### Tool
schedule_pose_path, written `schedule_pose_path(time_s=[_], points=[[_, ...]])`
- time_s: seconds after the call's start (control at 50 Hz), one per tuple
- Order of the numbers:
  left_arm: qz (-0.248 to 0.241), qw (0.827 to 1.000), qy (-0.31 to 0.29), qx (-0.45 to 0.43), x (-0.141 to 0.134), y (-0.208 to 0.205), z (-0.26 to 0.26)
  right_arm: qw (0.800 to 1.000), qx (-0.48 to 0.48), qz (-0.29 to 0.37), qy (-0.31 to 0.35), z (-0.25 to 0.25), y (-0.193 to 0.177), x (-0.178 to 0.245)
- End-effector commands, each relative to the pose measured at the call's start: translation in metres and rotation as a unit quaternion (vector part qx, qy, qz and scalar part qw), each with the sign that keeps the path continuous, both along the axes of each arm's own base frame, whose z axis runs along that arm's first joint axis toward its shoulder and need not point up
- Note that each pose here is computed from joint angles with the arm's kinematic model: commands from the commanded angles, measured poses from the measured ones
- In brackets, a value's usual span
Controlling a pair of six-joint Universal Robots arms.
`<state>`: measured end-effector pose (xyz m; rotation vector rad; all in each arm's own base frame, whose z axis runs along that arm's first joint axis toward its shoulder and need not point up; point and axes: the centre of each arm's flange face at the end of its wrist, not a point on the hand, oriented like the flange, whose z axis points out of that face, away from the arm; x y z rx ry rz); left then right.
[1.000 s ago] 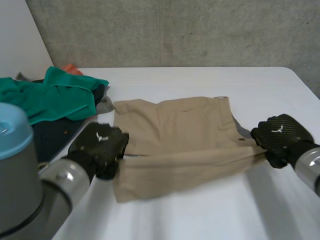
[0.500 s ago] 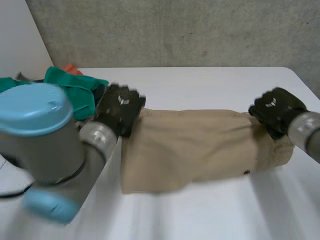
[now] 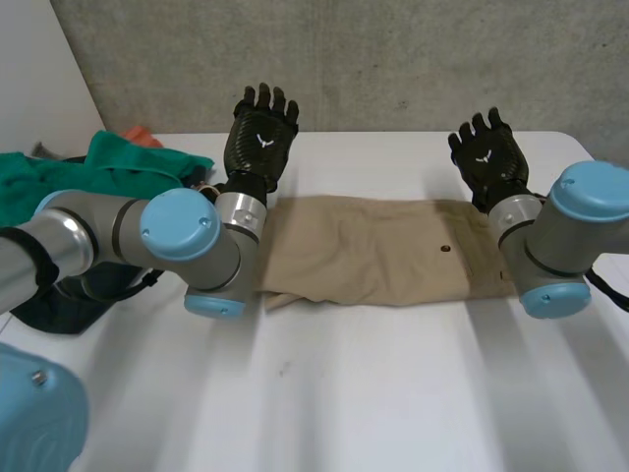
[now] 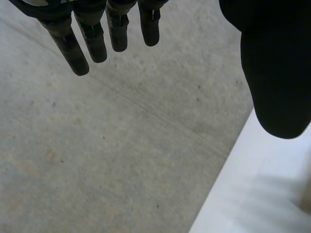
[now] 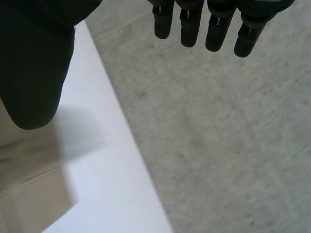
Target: Fold the laundry.
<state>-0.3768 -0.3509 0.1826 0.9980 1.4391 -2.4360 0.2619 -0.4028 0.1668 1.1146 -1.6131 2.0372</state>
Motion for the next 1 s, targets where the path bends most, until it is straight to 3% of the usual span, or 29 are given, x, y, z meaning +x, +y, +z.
schedule_pose_path(time_s=[0.02, 0.18, 0.36, 0.44, 0.54, 0.7, 0.74, 0.82, 0.84, 0.9, 0.92, 1.0], points=[[-0.006, 1.0, 0.001, 0.008, 0.01, 0.03, 0.016, 0.988, 0.146, -0.017, -0.039, 0.022, 0.045, -0.021], [-0.016, 0.999, -0.006, 0.037, 0.025, 0.063, 0.018, 0.958, 0.273, -0.045, -0.072, 0.0, 0.058, -0.064], [-0.025, 0.998, 0.006, 0.06, 0.026, 0.074, 0.013, 0.949, 0.303, -0.057, -0.073, -0.037, 0.045, -0.077], [-0.02, 0.998, 0.007, 0.06, 0.027, 0.074, 0.014, 0.952, 0.278, -0.1, -0.082, -0.028, 0.025, -0.1], [-0.015, 0.998, 0.007, 0.064, 0.031, 0.076, 0.022, 0.957, 0.228, -0.173, -0.047, -0.005, 0.014, -0.136], [-0.012, 0.996, 0.006, 0.089, 0.038, 0.082, 0.028, 0.97, 0.163, -0.169, 0.061, 0.012, 0.017, -0.14], [-0.016, 0.995, 0.017, 0.101, 0.04, 0.084, 0.03, 0.977, 0.139, -0.15, 0.065, 0.016, 0.016, -0.128], [-0.027, 0.992, 0.043, 0.114, 0.039, 0.089, 0.034, 0.995, 0.064, -0.027, 0.067, 0.025, 0.035, -0.058], [-0.029, 0.992, 0.047, 0.115, 0.04, 0.089, 0.036, 0.997, 0.04, 0.035, 0.061, 0.027, 0.049, -0.03], [-0.035, 0.991, 0.066, 0.112, 0.04, 0.092, 0.046, 0.99, 0.015, 0.125, 0.058, 0.023, 0.076, 0.005], [-0.037, 0.991, 0.07, 0.112, 0.04, 0.093, 0.048, 0.982, 0.003, 0.179, 0.056, 0.019, 0.094, 0.023], [-0.05, 0.99, 0.081, 0.105, 0.034, 0.097, 0.056, 0.956, 0.014, 0.285, 0.064, -0.006, 0.136, 0.058]])
